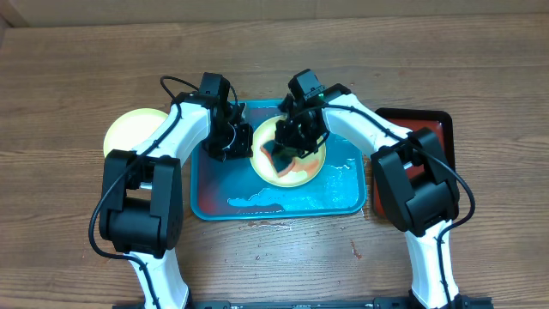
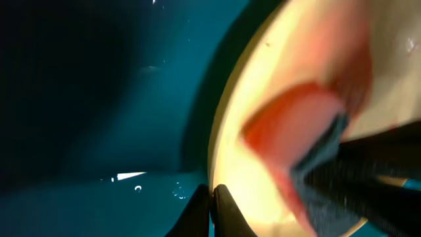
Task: Clean dirty plates on tray and stack at the side
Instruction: 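Keep scrubbing the second yellow plate with the right-gripper sponge, then tilt the yellow plate up with left gripper, lift sponge away right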
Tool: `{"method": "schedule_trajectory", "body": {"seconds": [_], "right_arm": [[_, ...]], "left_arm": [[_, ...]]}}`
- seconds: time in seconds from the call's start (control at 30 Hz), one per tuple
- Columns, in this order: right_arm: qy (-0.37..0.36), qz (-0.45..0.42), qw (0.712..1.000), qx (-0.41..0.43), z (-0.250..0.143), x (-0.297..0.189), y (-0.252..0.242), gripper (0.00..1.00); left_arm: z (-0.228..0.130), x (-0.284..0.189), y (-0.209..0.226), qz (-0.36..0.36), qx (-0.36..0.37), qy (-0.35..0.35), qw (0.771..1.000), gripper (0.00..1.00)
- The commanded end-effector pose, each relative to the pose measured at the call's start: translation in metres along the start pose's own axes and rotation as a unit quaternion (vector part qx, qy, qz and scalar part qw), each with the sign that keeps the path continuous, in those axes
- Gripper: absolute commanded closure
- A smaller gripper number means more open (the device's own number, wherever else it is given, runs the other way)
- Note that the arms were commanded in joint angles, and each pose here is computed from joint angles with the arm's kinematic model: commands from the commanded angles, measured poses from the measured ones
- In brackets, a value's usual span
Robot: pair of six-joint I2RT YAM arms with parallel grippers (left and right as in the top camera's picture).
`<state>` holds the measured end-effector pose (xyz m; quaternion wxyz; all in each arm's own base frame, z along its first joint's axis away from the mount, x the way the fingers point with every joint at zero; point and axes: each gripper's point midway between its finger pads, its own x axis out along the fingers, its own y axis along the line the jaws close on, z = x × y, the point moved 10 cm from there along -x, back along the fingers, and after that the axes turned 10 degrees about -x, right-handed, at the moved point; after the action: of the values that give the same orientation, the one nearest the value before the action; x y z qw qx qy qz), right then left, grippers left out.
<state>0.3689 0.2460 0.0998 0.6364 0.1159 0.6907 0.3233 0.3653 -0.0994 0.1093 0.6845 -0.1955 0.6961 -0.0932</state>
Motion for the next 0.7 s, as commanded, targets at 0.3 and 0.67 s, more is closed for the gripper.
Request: {"method": "schedule_trajectory", "body": {"seconds": [0.3, 0.67], "right_arm": [[-0.029, -0.066, 0.996, -0.048, -0.021, -0.071, 0.024, 0.96], [-0.232, -0.209, 0.95, -0.001, -0.059, -0.21, 0.052, 0.96]], "left_arm": [[0.008, -0.024, -0.009, 0.011, 0.017, -0.034, 0.999, 0.96], [0.002, -0.106, -0.026, 0.142, 0.046, -0.15, 0.977, 0.96]]}}
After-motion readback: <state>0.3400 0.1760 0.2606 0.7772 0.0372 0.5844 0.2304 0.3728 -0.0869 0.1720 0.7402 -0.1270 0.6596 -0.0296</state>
